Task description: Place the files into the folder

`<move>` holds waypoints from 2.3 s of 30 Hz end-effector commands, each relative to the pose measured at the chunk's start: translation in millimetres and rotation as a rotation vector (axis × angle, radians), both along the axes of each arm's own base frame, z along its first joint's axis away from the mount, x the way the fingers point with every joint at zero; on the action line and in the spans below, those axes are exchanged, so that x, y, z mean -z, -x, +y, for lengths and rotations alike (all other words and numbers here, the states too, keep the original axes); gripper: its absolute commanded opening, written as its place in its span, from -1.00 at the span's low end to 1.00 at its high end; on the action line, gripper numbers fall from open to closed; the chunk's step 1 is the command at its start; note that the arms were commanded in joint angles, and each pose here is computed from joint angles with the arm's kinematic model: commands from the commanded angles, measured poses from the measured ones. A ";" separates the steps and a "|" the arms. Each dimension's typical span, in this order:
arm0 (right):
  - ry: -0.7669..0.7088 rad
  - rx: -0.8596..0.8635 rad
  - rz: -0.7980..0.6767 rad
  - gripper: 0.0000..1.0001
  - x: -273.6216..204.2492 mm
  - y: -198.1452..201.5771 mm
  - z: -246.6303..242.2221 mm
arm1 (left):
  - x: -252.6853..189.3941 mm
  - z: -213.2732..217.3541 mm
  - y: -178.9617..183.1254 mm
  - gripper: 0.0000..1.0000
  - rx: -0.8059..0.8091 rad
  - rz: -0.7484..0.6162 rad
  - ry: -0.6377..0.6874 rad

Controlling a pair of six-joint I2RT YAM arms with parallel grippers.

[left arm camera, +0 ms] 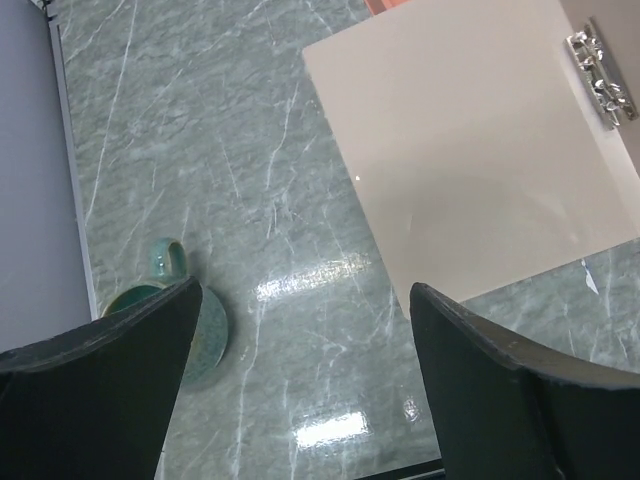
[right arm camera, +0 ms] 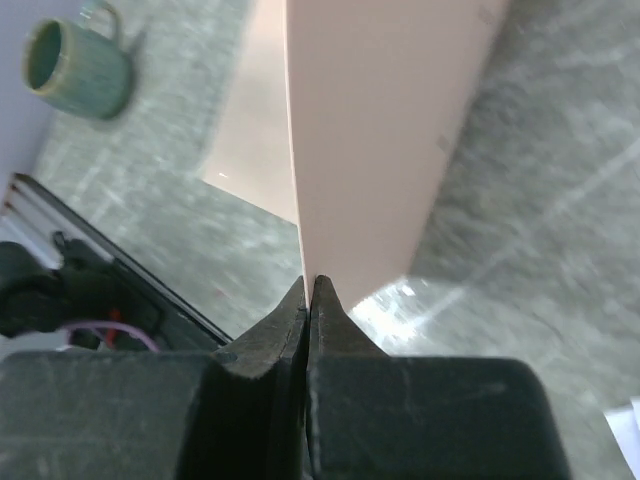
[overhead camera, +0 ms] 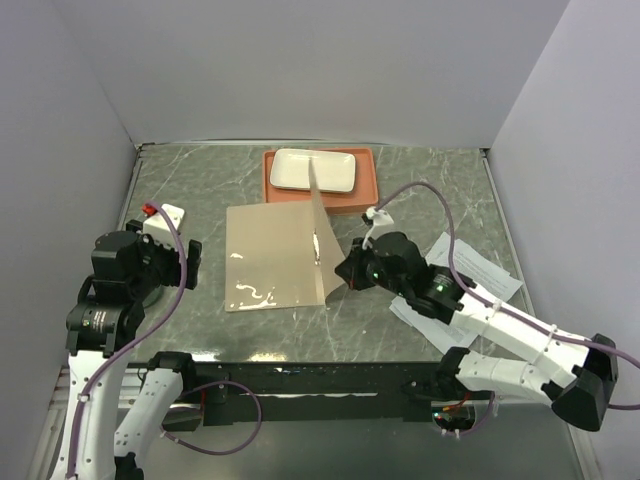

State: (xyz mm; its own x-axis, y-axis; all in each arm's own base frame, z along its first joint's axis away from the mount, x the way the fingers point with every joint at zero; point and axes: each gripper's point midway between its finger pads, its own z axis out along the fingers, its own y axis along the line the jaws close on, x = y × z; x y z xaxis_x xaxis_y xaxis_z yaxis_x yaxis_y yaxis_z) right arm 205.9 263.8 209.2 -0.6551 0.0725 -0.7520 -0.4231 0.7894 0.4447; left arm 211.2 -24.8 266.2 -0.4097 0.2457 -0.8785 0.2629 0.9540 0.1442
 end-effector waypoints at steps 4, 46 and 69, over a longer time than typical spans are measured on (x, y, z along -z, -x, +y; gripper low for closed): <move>-0.001 0.090 0.113 -1.00 47.4 25.1 -30.6 | -37.1 -8.6 -2.2 0.79 0.046 -0.069 0.024; 0.223 0.618 0.432 0.99 134.0 66.3 -132.5 | 6.6 -42.7 -53.2 0.68 0.179 0.045 0.084; 0.566 0.721 0.376 0.96 99.5 -44.7 -170.6 | 18.4 -38.3 -45.6 0.70 0.181 0.044 0.048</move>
